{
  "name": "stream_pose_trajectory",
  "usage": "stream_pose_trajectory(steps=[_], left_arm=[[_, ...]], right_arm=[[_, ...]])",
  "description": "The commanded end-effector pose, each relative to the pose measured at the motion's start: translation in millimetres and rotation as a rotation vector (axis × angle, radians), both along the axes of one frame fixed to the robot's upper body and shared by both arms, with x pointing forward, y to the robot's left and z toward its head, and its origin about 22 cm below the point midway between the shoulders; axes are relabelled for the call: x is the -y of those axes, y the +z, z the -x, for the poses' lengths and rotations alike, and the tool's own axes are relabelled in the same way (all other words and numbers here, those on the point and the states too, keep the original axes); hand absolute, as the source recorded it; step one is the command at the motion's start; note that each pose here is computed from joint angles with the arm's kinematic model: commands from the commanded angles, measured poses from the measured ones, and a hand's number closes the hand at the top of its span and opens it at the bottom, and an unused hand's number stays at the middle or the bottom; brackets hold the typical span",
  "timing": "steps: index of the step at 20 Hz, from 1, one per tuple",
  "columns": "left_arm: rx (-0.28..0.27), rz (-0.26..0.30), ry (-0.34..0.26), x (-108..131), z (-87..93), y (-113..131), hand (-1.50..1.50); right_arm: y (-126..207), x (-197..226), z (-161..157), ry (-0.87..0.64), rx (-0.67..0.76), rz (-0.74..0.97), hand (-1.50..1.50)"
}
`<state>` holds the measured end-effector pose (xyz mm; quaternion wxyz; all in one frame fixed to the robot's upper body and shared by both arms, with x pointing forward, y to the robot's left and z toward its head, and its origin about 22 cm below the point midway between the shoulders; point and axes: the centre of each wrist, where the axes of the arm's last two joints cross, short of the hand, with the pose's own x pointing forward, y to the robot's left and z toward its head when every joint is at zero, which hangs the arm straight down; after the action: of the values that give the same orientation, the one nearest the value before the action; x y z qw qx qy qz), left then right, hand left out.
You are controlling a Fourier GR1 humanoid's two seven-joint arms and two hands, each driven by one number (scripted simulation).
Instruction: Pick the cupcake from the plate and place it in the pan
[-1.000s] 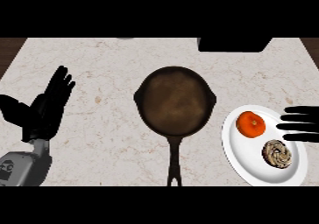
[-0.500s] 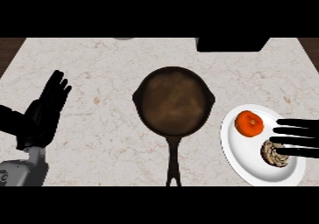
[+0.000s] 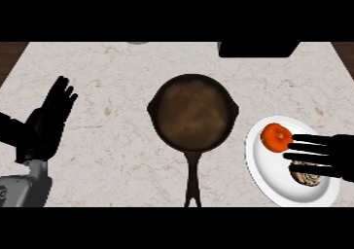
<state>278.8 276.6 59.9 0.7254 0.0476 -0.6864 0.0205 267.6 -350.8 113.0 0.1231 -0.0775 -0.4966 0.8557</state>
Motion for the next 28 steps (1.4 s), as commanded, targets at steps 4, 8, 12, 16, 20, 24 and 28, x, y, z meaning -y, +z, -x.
stream_pose_trajectory(steps=[4,8,12,16,20,24,28], left_arm=[[0.017,0.006,-0.016,-9.7,-4.6,-12.2,0.0],[0.009,0.008,0.012,-3.4,-9.8,-4.3,0.0],[0.005,-0.004,-0.017,17.2,-6.4,-10.9,0.0],[-0.011,0.011,-0.004,10.2,12.3,-8.6,0.0],[-0.004,0.006,0.006,0.5,8.2,4.0,0.0],[0.0,0.011,-0.003,-1.3,2.8,10.2,0.0],[0.002,-0.003,-0.019,9.0,8.2,-3.8,0.0]], right_arm=[[-26.1,-7.7,-17.5,0.006,-0.032,0.021,-1.5],[-35.9,-13.9,-7.1,0.006,-0.016,0.048,-1.5],[-54.0,-20.7,-10.4,0.012,-0.033,0.037,-1.5],[-68.3,-5.5,-17.6,-0.002,-0.081,0.008,-1.5],[-70.2,-30.2,-18.4,-0.014,-0.082,0.023,-1.5],[-78.5,-19.7,-20.5,0.003,-0.105,0.07,-1.5],[-91.6,-29.1,-22.7,0.092,-0.119,0.019,1.5]])
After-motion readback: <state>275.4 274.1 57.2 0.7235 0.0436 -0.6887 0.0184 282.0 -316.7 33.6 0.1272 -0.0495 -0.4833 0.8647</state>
